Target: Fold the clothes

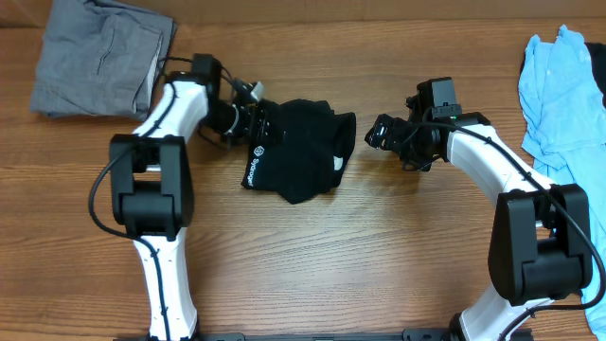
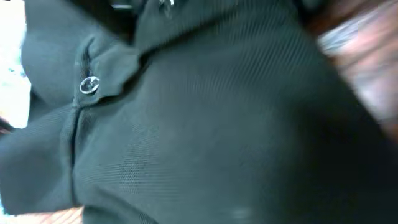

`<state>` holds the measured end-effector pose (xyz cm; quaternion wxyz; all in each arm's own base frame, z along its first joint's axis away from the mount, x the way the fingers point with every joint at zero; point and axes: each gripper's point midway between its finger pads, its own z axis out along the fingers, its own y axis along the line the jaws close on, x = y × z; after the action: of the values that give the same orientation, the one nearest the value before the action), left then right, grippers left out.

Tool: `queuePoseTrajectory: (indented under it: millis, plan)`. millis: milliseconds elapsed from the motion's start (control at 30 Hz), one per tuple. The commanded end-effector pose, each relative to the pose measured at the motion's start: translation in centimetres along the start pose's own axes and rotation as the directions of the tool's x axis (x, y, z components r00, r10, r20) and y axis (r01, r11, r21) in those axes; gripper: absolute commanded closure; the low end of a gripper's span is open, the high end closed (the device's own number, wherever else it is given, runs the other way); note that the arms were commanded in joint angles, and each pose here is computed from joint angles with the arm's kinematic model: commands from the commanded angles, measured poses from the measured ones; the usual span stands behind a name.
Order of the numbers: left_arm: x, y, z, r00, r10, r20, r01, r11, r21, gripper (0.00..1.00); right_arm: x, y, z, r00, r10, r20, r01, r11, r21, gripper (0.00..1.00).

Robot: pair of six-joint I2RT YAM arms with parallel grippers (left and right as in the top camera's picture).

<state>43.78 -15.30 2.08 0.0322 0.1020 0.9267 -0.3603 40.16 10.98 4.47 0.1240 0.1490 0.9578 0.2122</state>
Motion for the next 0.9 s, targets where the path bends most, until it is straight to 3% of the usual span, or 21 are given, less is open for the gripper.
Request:
queuePoseTrajectory:
  millis: [0,33,100,133,267,467,633,733,867]
  plan:
    - [0.8,0.6,1.9,0.998,-0.044,-0.038,0.041,0.997,-0.072,0.64,0.0,-0.3,0.2,1.000,0.012,0.000,-0.012,1.000,0.007,0.00]
    - [0.8,0.9,2.0,0.998,-0.054,-0.038,0.050,0.994,-0.102,0.67,0.0,-0.3,0.2,1.000,0.012,0.000,-0.012,1.000,0.008,0.00]
    - [0.9,1.5,2.2,0.998,-0.055,-0.043,0.047,0.987,-0.155,0.91,0.0,-0.3,0.2,1.000,0.012,0.000,-0.012,1.000,0.007,0.00]
    - [0.9,1.7,2.2,0.998,-0.054,-0.044,0.046,0.984,-0.172,0.95,0.0,-0.3,0.2,1.000,0.012,0.000,-0.012,1.000,0.007,0.00]
    - [0.5,3.0,1.2,0.998,-0.056,-0.032,0.046,0.968,-0.248,0.96,0.0,-0.3,0.2,1.000,0.012,0.000,-0.012,1.000,0.008,0.00]
    - [-4.2,5.1,-5.8,0.995,-0.030,0.100,0.066,0.923,-0.380,0.96,0.0,-0.3,0.2,1.000,0.012,0.000,-0.012,1.000,0.007,0.00]
    - [-7.7,5.4,-11.6,0.976,0.153,0.154,-0.065,0.884,-0.464,0.96,0.0,-0.3,0.2,1.000,0.012,-0.001,-0.012,1.000,0.008,0.00]
    - [-8.9,6.0,-14.2,0.961,0.224,0.160,-0.104,0.834,-0.541,0.96,0.0,-0.3,0.2,1.000,0.012,-0.001,-0.012,1.000,0.008,0.00]
    - [-9.9,8.1,-17.2,0.947,0.292,0.132,-0.127,0.720,-0.682,0.96,0.0,-0.3,0.2,1.000,0.013,-0.001,-0.013,1.000,0.008,0.00]
